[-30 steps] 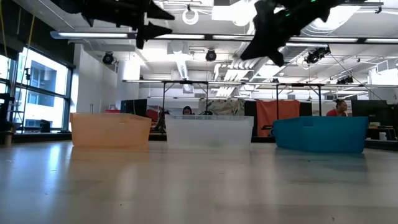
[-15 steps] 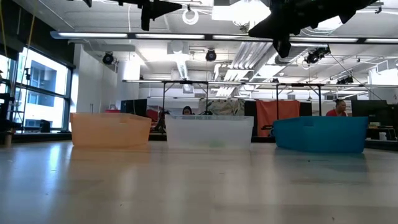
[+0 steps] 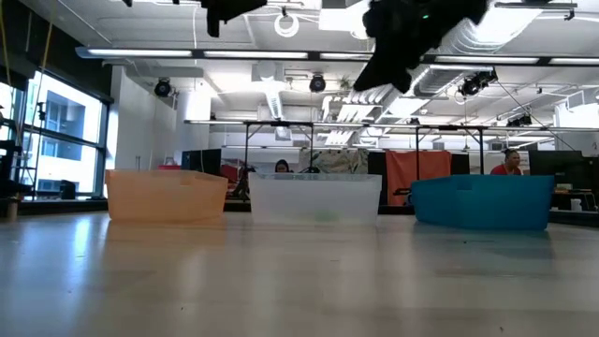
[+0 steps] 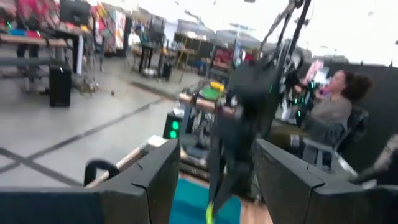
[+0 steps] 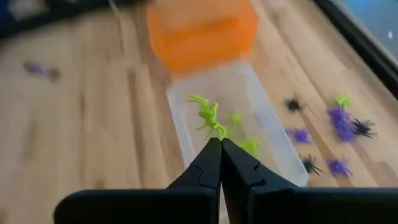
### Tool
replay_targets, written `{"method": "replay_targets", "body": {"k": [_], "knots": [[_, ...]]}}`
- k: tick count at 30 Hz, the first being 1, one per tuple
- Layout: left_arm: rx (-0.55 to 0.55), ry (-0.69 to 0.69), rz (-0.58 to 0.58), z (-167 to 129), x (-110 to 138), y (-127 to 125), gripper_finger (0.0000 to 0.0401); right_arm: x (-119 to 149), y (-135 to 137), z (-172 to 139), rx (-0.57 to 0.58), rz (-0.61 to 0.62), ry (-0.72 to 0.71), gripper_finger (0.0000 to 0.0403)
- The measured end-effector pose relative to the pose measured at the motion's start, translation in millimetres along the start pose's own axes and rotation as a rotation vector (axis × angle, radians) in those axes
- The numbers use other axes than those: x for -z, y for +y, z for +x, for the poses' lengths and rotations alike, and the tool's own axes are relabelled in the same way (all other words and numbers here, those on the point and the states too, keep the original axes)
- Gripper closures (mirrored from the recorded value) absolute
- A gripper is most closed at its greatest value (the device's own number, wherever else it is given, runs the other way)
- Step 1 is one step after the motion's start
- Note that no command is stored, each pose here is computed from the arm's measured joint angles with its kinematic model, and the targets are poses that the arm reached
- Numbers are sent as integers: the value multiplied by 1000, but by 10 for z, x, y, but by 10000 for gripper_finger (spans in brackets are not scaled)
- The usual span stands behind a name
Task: Sort Halloween decoration
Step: Put the green spider toy into the transparent bin
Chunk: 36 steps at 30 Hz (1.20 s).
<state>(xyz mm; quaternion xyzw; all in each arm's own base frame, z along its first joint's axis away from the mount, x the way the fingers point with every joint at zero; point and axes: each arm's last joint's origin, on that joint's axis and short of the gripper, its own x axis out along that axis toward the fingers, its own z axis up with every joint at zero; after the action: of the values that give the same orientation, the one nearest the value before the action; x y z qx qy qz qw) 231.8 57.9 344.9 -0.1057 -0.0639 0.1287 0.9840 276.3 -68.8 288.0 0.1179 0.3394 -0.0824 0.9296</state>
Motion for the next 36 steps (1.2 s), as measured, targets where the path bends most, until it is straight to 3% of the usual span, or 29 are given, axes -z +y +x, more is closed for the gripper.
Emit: {"method": "replay_targets", "body": {"k": [7,14,27,30,36], "knots": [[-11,-101,3,-208,-228,29,213,-40,-213,660,106,-26,342,403],[-31,-122,8,-272,-286,69,213,76,-330,1215,125,-8,486,403],[-45,-109,33,-270,-276,90,213,159,-364,1354,155,20,525,398],[-44,-109,27,-270,-276,90,213,158,-365,1354,160,42,523,367],[-44,-109,27,-270,-276,89,213,72,-344,1256,162,37,473,257]]}}
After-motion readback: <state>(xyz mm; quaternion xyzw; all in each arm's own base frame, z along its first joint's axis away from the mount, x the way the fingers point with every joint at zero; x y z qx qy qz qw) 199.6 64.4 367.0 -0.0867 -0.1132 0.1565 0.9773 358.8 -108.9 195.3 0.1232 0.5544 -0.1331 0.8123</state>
